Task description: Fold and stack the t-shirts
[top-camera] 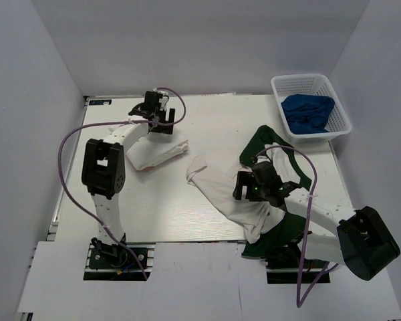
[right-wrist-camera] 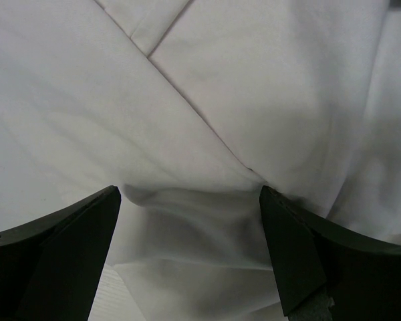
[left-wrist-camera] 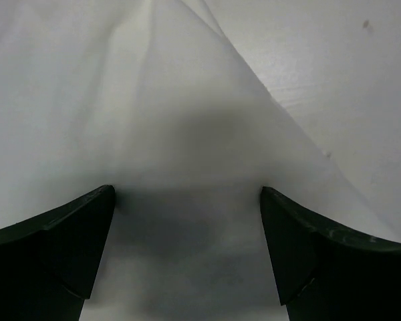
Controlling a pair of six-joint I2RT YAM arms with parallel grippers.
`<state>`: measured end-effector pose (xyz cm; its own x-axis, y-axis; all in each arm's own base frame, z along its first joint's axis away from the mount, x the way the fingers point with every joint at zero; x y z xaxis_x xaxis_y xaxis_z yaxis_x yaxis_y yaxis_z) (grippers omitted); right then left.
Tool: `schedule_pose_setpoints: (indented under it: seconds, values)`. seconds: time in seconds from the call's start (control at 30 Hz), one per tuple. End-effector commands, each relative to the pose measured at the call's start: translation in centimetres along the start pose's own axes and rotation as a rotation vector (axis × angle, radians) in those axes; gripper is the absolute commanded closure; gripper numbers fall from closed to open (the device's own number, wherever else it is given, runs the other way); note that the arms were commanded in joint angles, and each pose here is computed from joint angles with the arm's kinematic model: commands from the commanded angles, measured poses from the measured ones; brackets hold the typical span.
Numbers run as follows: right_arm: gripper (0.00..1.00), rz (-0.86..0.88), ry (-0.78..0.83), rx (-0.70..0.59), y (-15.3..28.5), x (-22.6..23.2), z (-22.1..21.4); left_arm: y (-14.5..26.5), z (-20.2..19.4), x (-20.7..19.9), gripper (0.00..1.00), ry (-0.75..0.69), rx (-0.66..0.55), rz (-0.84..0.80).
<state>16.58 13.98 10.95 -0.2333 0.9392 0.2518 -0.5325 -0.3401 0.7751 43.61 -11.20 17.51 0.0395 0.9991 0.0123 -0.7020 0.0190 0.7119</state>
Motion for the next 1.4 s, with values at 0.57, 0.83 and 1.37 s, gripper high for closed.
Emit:
schedule_pose_setpoints:
  seconds: [0.57,0.83,1.37]
  values:
    - [0.1,0.007,0.093,-0.134,0.8,0.7,3.4,-9.4,-2.2,5.0,0.01,-0.011,0.243,0.368]
    - [0.1,0.001,0.095,-0.194,1.0,1.0,4.6,-10.8,0.4,11.8,0.01,0.222,0.149,0.484]
    - [0.1,-0.019,0.112,-0.189,-0.9,2.3,7.7,-14.8,4.1,20.6,0.01,0.32,-0.096,0.492]
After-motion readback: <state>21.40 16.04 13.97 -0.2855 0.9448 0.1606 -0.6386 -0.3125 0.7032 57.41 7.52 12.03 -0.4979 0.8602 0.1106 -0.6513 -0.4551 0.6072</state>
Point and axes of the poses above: each gripper's point midway between its finger pads, its own y axis back along the fingers, its own x axis along the line the jaws close on, z = x × y, the point moved 10 cm from there along y, back along the fingers, and after that the axes turned 6 degrees about y, right-handed, at the moved point
